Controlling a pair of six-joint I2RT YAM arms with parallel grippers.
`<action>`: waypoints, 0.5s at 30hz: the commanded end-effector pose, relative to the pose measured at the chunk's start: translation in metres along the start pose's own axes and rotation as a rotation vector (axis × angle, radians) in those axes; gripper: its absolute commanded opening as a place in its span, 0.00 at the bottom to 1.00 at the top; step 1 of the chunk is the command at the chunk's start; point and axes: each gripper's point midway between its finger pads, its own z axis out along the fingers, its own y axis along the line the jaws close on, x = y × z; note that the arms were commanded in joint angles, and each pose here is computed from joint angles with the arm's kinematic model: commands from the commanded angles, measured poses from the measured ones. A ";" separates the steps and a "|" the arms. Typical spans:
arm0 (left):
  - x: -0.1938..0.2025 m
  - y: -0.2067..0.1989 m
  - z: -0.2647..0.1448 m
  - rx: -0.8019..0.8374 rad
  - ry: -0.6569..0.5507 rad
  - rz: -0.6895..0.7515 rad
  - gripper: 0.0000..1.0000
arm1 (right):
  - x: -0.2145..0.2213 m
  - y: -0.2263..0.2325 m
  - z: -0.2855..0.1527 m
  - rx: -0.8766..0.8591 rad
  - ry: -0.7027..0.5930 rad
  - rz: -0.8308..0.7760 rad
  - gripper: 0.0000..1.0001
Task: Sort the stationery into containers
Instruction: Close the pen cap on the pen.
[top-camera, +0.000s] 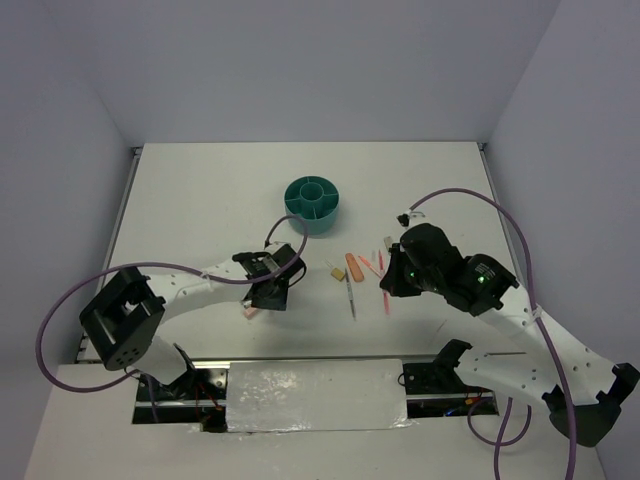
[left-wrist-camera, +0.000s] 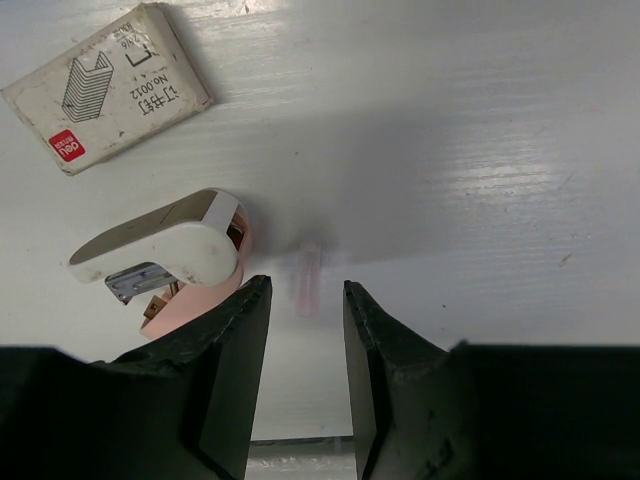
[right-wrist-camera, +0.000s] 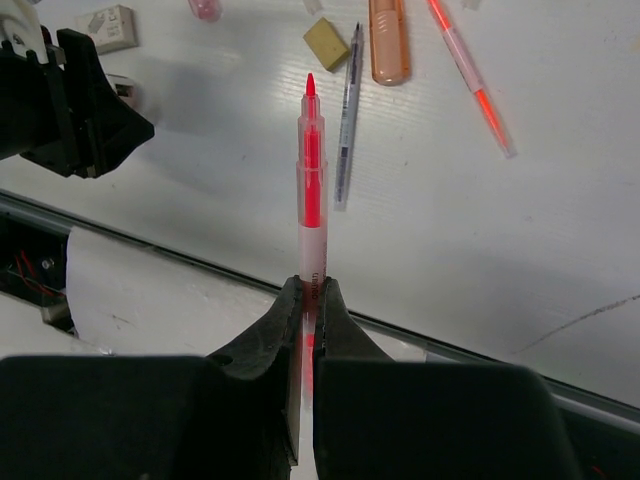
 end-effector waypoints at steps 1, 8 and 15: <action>0.004 0.004 0.011 -0.026 0.004 0.012 0.47 | -0.015 0.011 -0.002 -0.040 -0.048 0.002 0.00; 0.012 0.003 0.022 -0.027 0.031 0.020 0.46 | -0.020 0.016 -0.003 -0.044 -0.046 -0.003 0.00; 0.016 0.001 0.028 -0.026 0.052 0.031 0.26 | -0.025 0.019 -0.005 -0.049 -0.050 0.001 0.00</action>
